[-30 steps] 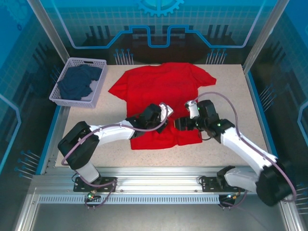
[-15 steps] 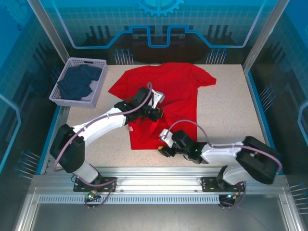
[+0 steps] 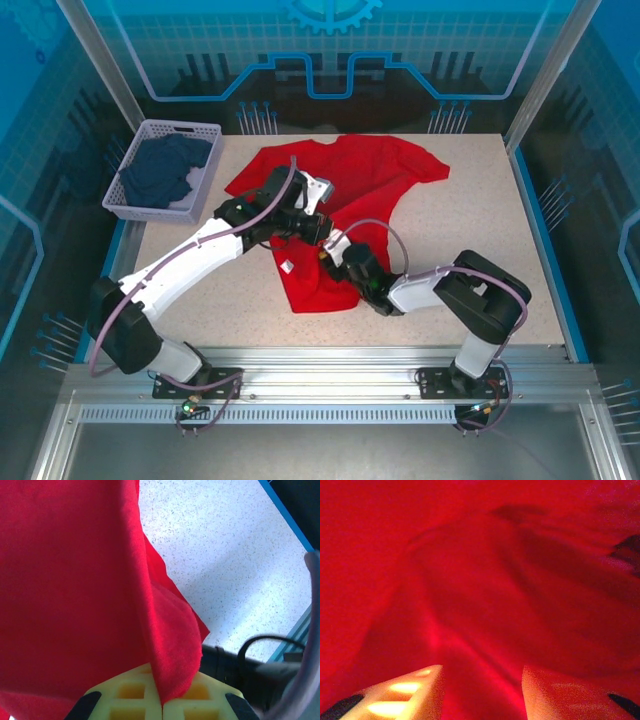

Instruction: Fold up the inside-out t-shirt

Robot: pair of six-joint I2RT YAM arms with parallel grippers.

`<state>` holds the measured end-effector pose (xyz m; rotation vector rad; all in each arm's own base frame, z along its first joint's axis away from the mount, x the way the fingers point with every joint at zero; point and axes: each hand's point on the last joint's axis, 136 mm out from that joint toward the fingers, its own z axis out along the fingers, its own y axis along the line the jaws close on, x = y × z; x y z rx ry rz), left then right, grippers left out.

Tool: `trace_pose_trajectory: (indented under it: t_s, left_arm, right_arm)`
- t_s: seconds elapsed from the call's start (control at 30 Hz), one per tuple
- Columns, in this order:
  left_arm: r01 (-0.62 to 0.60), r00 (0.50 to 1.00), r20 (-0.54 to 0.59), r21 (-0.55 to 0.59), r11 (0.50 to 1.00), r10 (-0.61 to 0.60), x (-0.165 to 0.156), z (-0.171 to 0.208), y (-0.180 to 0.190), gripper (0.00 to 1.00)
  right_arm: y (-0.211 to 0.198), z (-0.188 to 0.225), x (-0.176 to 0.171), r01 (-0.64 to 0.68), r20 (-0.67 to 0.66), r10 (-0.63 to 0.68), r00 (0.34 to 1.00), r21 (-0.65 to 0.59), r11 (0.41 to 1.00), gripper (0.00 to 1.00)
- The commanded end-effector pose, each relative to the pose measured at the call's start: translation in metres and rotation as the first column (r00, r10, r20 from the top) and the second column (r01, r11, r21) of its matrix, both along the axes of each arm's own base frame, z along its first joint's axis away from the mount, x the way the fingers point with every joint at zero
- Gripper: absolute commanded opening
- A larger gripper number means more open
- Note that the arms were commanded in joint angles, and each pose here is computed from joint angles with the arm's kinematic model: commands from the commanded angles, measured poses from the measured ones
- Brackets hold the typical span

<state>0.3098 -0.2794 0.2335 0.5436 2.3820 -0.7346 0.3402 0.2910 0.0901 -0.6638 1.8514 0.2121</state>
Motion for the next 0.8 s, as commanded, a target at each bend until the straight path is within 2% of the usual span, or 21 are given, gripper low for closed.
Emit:
trace_pose_trajectory:
  t_s: [0.0,0.13,0.2,0.3,0.43,0.6,0.7,0.77]
  left_arm:
    - [0.025,0.997,0.070,-0.043,0.999,-0.022,-0.007,0.038,0.004,0.00]
    - [0.082,0.994,0.078,-0.147,0.986,-0.072,-0.016,0.068,-0.010,0.00]
    - [0.113,0.991,0.093,-0.198,0.974,-0.096,-0.020,0.087,-0.016,0.00]
    - [0.139,0.986,0.124,-0.249,0.958,-0.111,-0.022,0.111,-0.023,0.00]
    - [0.187,0.977,0.155,-0.263,0.946,-0.150,-0.030,0.131,-0.033,0.00]
    - [0.258,0.959,0.205,-0.332,0.907,-0.198,-0.046,0.167,-0.039,0.00]
    - [0.277,0.948,0.251,-0.345,0.897,-0.196,-0.050,0.182,-0.036,0.00]
    - [0.243,0.949,0.276,-0.338,0.909,-0.151,-0.042,0.187,-0.033,0.00]
  right_arm:
    - [-0.022,0.011,0.026,0.103,0.055,-0.104,0.993,0.029,0.994,0.45]
    - [-0.033,0.009,0.043,0.186,0.081,-0.185,0.979,-0.005,0.983,0.45]
    - [-0.038,0.000,0.052,0.235,0.043,-0.234,0.971,-0.026,0.972,0.45]
    - [-0.027,-0.007,0.051,0.222,0.041,-0.220,0.975,-0.040,0.974,0.45]
    - [-0.020,-0.009,0.056,0.241,-0.033,-0.242,0.970,-0.040,0.970,0.47]
    - [-0.018,-0.003,0.068,0.279,-0.083,-0.281,0.956,-0.032,0.960,0.47]
    - [-0.023,-0.001,0.072,0.303,-0.104,-0.307,0.946,-0.050,0.952,0.47]
    - [-0.017,0.000,0.070,0.284,-0.115,-0.290,0.950,-0.062,0.957,0.48]
